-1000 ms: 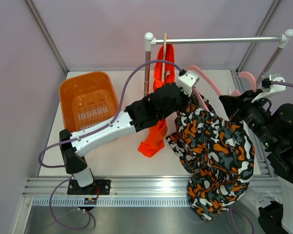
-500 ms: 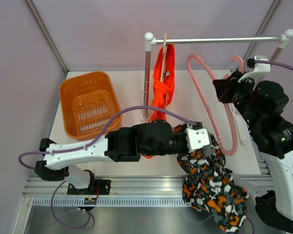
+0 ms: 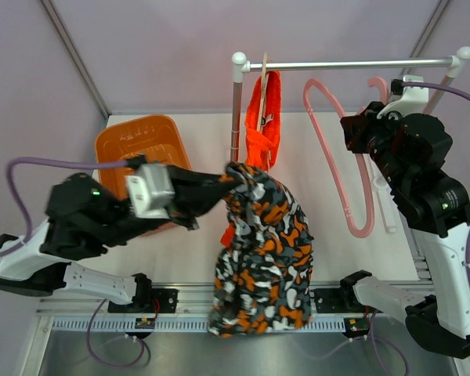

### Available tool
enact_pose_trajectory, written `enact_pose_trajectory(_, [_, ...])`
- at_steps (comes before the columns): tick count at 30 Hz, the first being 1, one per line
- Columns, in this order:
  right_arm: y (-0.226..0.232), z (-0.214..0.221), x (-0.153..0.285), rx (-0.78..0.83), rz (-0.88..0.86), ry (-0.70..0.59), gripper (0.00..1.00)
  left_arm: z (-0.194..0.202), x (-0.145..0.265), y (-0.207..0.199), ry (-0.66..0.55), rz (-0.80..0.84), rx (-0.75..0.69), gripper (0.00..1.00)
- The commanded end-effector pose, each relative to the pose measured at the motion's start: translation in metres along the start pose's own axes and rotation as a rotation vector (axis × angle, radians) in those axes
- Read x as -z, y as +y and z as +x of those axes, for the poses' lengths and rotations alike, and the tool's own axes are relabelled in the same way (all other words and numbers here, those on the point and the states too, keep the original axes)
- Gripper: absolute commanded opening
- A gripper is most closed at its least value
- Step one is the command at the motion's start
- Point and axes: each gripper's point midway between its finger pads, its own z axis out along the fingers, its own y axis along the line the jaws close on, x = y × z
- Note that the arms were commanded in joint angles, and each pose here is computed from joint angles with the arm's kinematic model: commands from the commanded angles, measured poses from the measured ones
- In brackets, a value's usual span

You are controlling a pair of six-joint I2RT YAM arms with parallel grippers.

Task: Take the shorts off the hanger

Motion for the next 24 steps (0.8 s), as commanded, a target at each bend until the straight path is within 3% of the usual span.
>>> enact_pose_trajectory(1, [0.0,-0.03,0.009,-0.008,0.011,-0.093,0.0,-0.078,0.047,0.06,-0.247,-0.229,0.021,0.0])
enact_pose_trajectory(8, [0.0,-0.027,0.007,-0.002,0.013,-0.076,0.0,-0.129,0.087,0.131,-0.313,-0.569,-0.021,0.0])
enact_pose_trajectory(10, [0.0,-0.029,0.008,-0.001,0.012,-0.077,0.0,-0.149,0.101,0.151,-0.343,-0.676,-0.072,0.0])
enact_pose_trajectory(11, [0.0,-0.029,0.008,0.002,0.014,-0.078,0.0,-0.146,0.1,0.159,-0.294,-0.747,-0.146,0.0])
enact_pose_trajectory(15, [0.0,-0.029,0.008,0.01,0.016,-0.071,0.0,-0.173,0.125,0.186,-0.341,-0.954,-0.205,0.0])
enact_pose_trajectory(22, [0.004,-0.025,0.003,0.015,-0.002,-0.048,0.0,-0.201,0.16,0.21,-0.359,-1.112,-0.276,0.0])
enact_pose_trajectory(24, [0.006,-0.023,0.0,0.015,-0.009,-0.038,0.0,-0.195,0.15,0.21,-0.292,-1.099,-0.328,0.0])
